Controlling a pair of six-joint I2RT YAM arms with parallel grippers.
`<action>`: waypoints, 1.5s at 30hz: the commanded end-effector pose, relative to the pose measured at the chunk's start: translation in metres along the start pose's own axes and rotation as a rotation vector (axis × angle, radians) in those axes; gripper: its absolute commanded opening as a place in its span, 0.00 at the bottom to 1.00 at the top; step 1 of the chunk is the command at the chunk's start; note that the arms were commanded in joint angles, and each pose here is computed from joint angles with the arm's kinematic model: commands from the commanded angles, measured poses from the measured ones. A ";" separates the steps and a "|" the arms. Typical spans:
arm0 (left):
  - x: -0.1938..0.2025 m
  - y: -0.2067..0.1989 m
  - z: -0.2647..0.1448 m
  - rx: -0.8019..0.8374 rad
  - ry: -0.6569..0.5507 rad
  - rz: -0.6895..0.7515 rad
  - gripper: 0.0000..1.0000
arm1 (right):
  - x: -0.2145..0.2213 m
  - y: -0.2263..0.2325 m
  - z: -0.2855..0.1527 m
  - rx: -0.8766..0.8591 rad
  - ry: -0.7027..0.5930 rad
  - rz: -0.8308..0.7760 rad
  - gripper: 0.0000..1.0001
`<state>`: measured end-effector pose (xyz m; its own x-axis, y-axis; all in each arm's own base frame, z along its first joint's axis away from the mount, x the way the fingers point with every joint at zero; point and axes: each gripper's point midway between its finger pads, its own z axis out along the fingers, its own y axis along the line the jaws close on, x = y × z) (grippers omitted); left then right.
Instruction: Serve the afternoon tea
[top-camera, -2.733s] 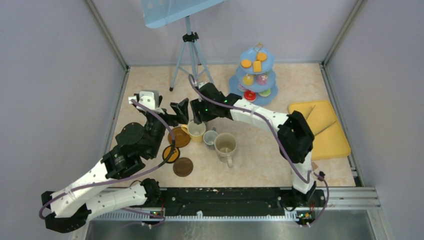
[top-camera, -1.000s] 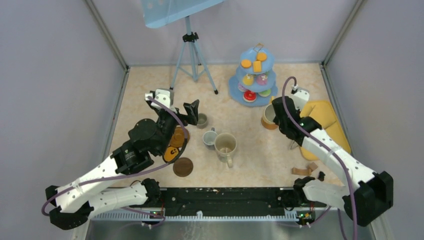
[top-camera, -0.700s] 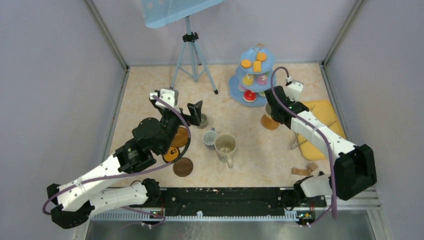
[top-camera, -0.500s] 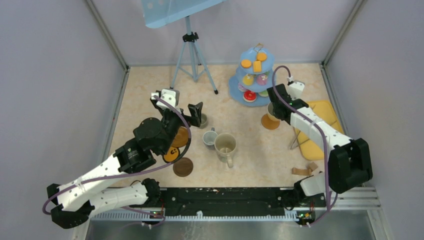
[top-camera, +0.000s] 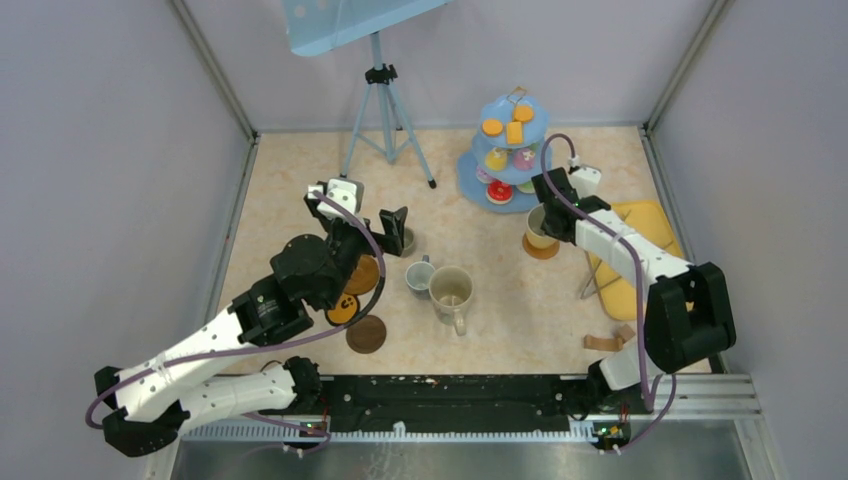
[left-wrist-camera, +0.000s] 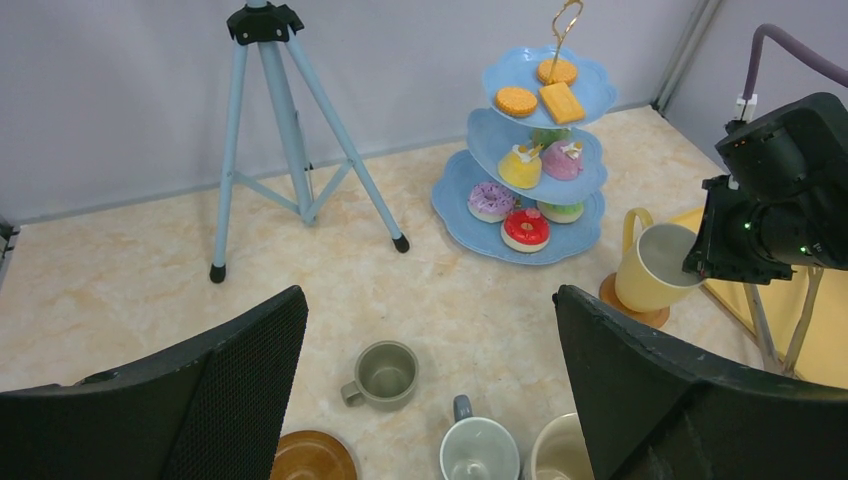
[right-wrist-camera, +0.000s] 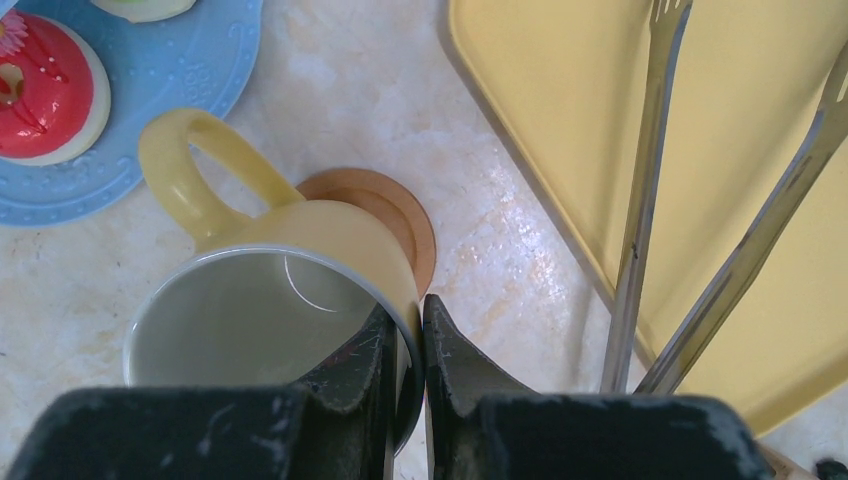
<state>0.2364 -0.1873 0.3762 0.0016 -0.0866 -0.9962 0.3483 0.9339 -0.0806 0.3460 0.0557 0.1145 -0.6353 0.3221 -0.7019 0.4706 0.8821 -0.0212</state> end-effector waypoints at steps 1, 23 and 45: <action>-0.013 -0.004 0.000 0.018 -0.023 -0.035 0.99 | -0.031 0.013 0.001 -0.044 -0.085 0.090 0.00; -0.006 -0.017 0.008 0.047 0.017 -0.013 0.99 | -0.022 0.010 0.004 -0.035 -0.047 0.038 0.24; 0.100 0.098 0.051 -0.309 0.449 -0.247 0.99 | -0.083 0.013 -0.116 -0.452 -0.294 0.015 0.64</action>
<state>0.3239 -0.1322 0.3112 -0.3090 -0.0981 -0.9460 0.1040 0.9852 -0.1362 0.3363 0.0636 0.2464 -0.4291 0.2835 -0.8576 0.2502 0.9496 0.1887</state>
